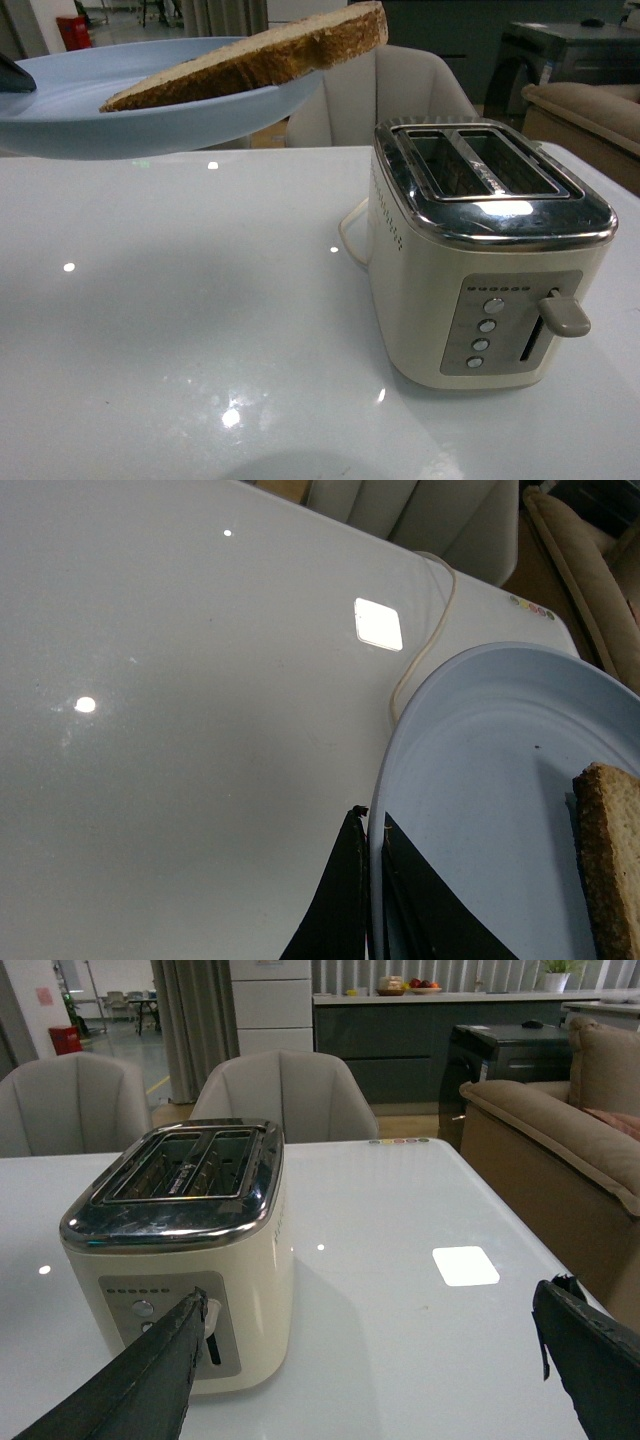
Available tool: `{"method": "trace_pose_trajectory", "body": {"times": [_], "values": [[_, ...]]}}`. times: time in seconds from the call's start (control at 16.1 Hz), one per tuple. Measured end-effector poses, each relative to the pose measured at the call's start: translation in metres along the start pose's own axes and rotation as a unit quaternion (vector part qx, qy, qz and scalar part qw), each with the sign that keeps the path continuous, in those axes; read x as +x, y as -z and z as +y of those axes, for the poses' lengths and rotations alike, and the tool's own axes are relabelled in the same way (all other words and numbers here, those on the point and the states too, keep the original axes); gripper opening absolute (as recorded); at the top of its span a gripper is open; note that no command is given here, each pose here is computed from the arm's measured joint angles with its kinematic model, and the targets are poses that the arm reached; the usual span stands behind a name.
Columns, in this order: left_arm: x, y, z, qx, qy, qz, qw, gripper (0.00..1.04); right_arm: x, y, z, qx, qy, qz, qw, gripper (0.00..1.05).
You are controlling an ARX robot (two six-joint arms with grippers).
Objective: Left arm holds plate, right arm toasts bread
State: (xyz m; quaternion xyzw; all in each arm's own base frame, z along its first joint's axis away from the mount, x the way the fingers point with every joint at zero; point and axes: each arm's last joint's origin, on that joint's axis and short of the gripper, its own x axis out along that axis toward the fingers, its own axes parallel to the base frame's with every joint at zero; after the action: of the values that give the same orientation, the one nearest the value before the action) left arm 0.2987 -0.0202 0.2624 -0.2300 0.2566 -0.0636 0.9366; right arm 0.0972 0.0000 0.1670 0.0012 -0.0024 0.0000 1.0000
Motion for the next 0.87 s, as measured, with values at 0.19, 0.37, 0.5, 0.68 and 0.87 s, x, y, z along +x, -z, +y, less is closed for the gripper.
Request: {"method": "trace_pose_trajectory", "body": {"times": [0.19,0.37,0.5,0.68,0.87], "values": [[-0.0002,-0.001,-0.0009,0.002,0.0,0.0,1.0,0.03,0.0,0.0,0.0,0.0,0.0,0.0,1.0,0.98],[-0.0003,-0.0027,-0.0021,0.008,0.008,-0.005,1.0,0.03,0.0,0.0,0.0,0.0,0.0,0.0,1.0,0.98],[-0.0003,-0.0027,-0.0021,0.009,0.009,-0.005,1.0,0.03,0.0,0.0,0.0,0.0,0.0,0.0,1.0,0.98],[-0.0003,-0.0027,-0.0021,0.01,0.009,-0.005,1.0,0.03,0.0,0.0,0.0,0.0,0.0,0.0,1.0,0.98],[-0.0003,-0.0027,-0.0021,0.01,0.009,-0.005,1.0,0.03,0.0,0.0,0.0,0.0,0.0,0.0,1.0,0.98]]}}
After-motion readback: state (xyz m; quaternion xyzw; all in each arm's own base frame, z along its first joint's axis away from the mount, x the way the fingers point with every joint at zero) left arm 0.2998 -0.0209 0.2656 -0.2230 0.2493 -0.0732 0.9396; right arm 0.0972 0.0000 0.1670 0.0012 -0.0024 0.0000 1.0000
